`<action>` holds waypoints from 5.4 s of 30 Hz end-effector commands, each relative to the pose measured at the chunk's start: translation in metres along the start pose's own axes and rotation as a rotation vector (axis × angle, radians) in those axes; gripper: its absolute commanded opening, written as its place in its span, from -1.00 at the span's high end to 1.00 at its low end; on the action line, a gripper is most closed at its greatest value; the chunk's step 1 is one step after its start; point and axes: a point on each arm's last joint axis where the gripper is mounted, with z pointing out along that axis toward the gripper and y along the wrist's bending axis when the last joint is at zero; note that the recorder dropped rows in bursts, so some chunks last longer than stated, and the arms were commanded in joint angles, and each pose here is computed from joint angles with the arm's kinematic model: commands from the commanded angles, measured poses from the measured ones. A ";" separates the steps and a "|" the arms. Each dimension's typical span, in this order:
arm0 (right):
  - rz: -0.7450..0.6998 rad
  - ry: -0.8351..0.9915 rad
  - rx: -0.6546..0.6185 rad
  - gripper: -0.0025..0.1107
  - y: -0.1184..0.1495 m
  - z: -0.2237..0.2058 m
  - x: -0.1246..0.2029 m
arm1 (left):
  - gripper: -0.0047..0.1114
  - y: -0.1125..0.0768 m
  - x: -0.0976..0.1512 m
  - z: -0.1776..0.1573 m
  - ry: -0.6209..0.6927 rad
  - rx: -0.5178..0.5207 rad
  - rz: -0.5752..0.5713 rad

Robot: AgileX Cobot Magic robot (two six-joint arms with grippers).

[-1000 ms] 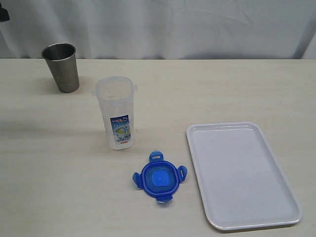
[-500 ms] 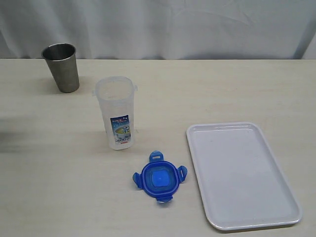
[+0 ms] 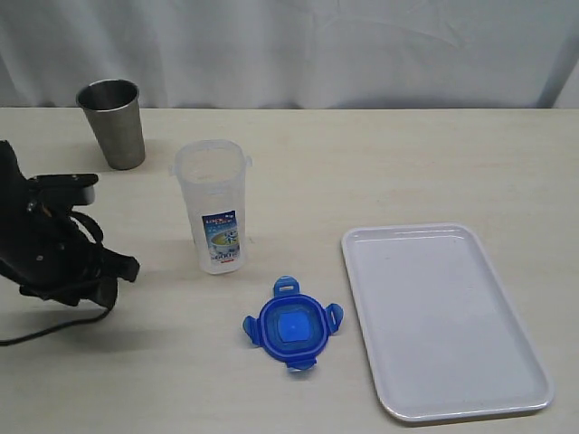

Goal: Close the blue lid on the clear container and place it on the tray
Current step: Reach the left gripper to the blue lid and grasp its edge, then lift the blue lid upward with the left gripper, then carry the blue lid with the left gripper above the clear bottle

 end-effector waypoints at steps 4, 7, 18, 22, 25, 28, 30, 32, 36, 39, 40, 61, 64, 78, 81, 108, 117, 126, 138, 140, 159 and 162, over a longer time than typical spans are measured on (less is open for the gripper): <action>-0.011 -0.007 0.004 0.88 0.000 0.000 0.000 | 0.08 -0.059 0.041 0.006 -0.091 0.121 0.050; -0.011 -0.007 0.004 0.88 0.000 0.000 0.000 | 0.08 -0.090 0.045 0.005 -0.133 0.184 0.101; -0.011 -0.007 0.004 0.88 0.000 0.000 0.000 | -0.10 -0.131 0.028 0.014 -0.121 0.250 0.134; -0.011 -0.007 0.004 0.88 0.000 0.000 0.000 | -0.10 -0.138 0.027 0.027 -0.087 0.250 0.119; -0.011 -0.007 0.004 0.88 0.000 0.000 0.000 | -0.10 -0.145 0.026 0.030 -0.079 0.258 0.127; -0.011 -0.007 0.004 0.88 0.000 0.000 0.000 | -0.10 -0.153 0.025 0.028 -0.100 0.272 0.129; -0.011 -0.007 0.004 0.88 0.000 0.000 0.000 | -0.10 -0.157 0.027 0.028 -0.110 0.276 0.137; -0.011 -0.007 0.004 0.88 0.000 0.000 0.000 | -0.10 -0.159 0.028 0.028 -0.113 0.278 0.137; -0.011 -0.007 0.004 0.88 0.000 0.000 0.000 | -0.10 -0.159 0.027 0.027 -0.114 0.281 0.126; -0.011 -0.007 0.004 0.88 0.000 0.000 0.000 | -0.10 -0.159 0.027 0.027 -0.114 0.284 0.118; -0.011 -0.007 0.004 0.88 0.000 0.000 0.000 | -0.10 -0.159 0.028 0.028 -0.110 0.282 0.120; -0.011 -0.007 0.004 0.88 0.000 0.000 0.000 | -0.10 -0.164 0.029 0.045 -0.007 0.288 0.106; -0.011 -0.007 0.004 0.88 0.000 0.000 0.000 | -0.07 -0.164 0.029 0.045 -0.001 0.288 0.110; -0.011 -0.007 0.004 0.88 0.000 0.000 0.000 | 0.78 -0.164 0.029 0.045 0.001 0.288 0.104; -0.011 -0.007 0.004 0.88 0.000 0.000 0.000 | 0.92 -0.164 0.029 0.045 0.001 0.285 0.123; -0.011 -0.007 0.004 0.88 0.000 0.000 0.000 | 0.92 -0.166 0.034 -0.009 -0.068 0.309 0.514; -0.011 -0.007 0.004 0.88 0.000 0.000 0.000 | 0.92 -0.167 0.038 -0.070 -0.207 0.380 0.597; -0.011 -0.007 0.004 0.88 0.000 0.000 0.000 | 0.92 -0.166 0.040 -0.144 -0.477 0.433 0.710; -0.011 -0.007 0.004 0.88 0.000 0.000 0.000 | 0.92 -0.142 -0.010 -0.231 -1.194 -0.033 0.976; -0.011 -0.007 0.004 0.88 0.000 0.000 0.000 | 0.92 -0.126 -0.025 -0.231 -1.239 -0.149 0.994; -0.011 -0.007 0.004 0.88 0.000 0.000 0.000 | 0.92 -0.059 -0.107 -0.165 -1.052 -0.591 1.271; -0.011 -0.007 0.004 0.88 0.000 0.000 0.000 | 0.92 -0.058 -0.107 -0.162 -1.025 -0.609 1.302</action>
